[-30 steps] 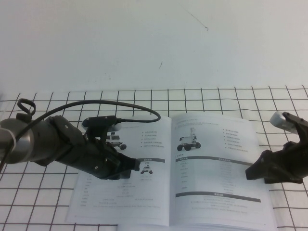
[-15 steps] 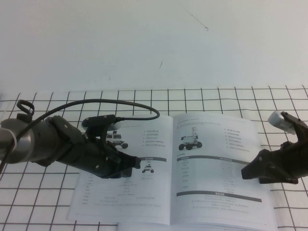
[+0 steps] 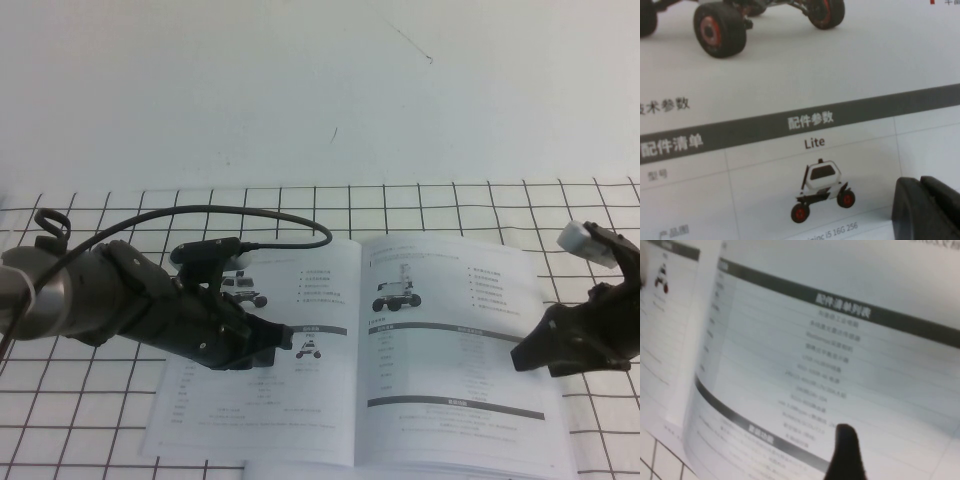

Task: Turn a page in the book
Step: Open the closed book

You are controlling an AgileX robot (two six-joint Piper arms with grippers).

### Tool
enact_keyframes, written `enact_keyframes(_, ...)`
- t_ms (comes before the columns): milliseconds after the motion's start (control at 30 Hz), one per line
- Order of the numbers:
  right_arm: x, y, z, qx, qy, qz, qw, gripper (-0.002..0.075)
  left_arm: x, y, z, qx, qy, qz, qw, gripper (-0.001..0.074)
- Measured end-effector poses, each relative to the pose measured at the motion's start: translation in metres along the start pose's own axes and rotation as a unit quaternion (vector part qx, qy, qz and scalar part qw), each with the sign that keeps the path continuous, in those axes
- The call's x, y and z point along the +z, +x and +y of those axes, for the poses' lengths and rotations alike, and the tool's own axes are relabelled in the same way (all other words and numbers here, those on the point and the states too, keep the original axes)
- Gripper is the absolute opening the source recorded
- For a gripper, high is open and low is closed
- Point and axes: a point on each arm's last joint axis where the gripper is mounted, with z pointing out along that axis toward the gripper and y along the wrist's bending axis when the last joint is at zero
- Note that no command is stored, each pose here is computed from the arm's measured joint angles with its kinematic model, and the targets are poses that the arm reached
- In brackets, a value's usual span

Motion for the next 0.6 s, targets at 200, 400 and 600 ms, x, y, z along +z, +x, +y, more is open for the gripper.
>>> enact_keyframes(200, -0.003, 0.002, -0.002, -0.005, 0.018, 0.033, 0.999, 0.0496, 0.000, 0.000, 0.000, 0.001, 0.000, 0.000, 1.000, -0.0003)
enact_keyframes(400, 0.004, 0.005, -0.008, 0.003, 0.017, 0.048, 0.999, 0.0496, 0.000, 0.000, 0.000, 0.001, 0.000, 0.000, 1.000, -0.0003)
enact_keyframes(600, 0.009, 0.002, -0.004, -0.001, -0.003, 0.037, 0.999, 0.0496, 0.000, 0.000, 0.000, 0.001, 0.000, 0.000, 1.000, -0.0003)
